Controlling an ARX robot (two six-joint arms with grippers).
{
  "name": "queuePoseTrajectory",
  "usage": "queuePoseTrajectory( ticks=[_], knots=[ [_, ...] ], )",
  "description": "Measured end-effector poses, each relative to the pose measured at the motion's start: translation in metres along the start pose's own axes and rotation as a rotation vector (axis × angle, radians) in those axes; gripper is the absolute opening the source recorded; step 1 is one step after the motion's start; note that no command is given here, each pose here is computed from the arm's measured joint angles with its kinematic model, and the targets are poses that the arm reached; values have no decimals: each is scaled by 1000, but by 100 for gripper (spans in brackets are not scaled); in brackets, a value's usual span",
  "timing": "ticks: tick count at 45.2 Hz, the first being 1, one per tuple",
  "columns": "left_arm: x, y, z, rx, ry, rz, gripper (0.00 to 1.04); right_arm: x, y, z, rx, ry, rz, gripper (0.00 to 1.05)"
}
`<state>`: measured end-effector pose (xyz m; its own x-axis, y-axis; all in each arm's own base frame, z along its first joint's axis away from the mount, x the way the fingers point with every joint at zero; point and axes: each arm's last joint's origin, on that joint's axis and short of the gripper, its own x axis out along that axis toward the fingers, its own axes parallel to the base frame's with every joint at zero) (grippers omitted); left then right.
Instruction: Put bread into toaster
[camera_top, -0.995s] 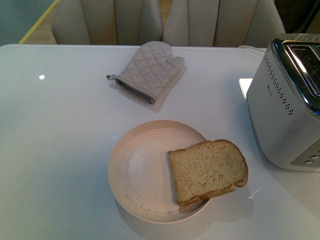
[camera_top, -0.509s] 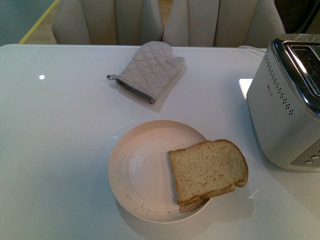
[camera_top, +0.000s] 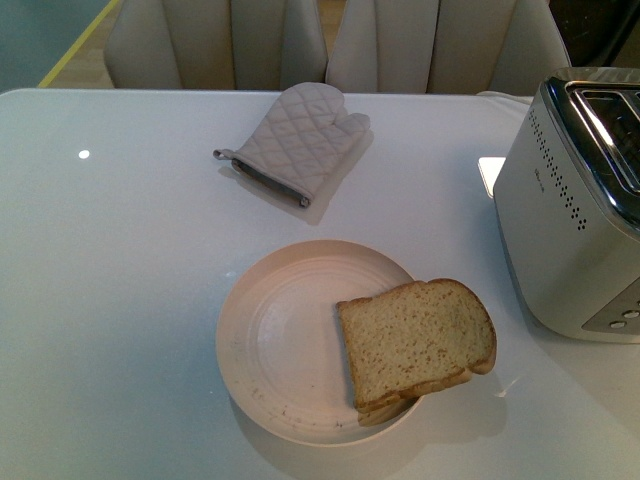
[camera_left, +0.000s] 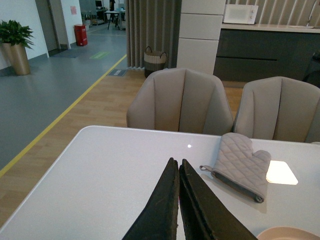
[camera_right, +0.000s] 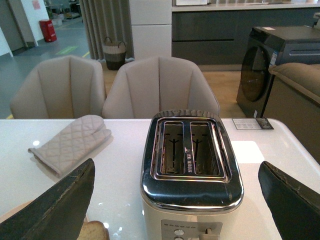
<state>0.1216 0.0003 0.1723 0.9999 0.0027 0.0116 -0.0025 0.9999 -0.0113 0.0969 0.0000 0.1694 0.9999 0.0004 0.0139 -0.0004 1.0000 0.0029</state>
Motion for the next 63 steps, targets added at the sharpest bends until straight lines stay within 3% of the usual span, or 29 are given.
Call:
queuePoseTrajectory(
  ticks=[46,49,52,55,63],
  knots=[
    [-24,0,-5,0,5,0,3,0,0,0,0,0,0,96],
    [-24,0,-5,0,4,0,17,0,0,0,0,3,-6,96],
    [-24,0,-5,0,5,1,31,1,2,-1,20,256,-162,96],
    [-24,0,-5,0,4,-1,40,4,5,-2,-8,401,-209,96],
    [-24,0,-5,0,5,0,65,26,11,13,91,507,-138,96]
  ],
)
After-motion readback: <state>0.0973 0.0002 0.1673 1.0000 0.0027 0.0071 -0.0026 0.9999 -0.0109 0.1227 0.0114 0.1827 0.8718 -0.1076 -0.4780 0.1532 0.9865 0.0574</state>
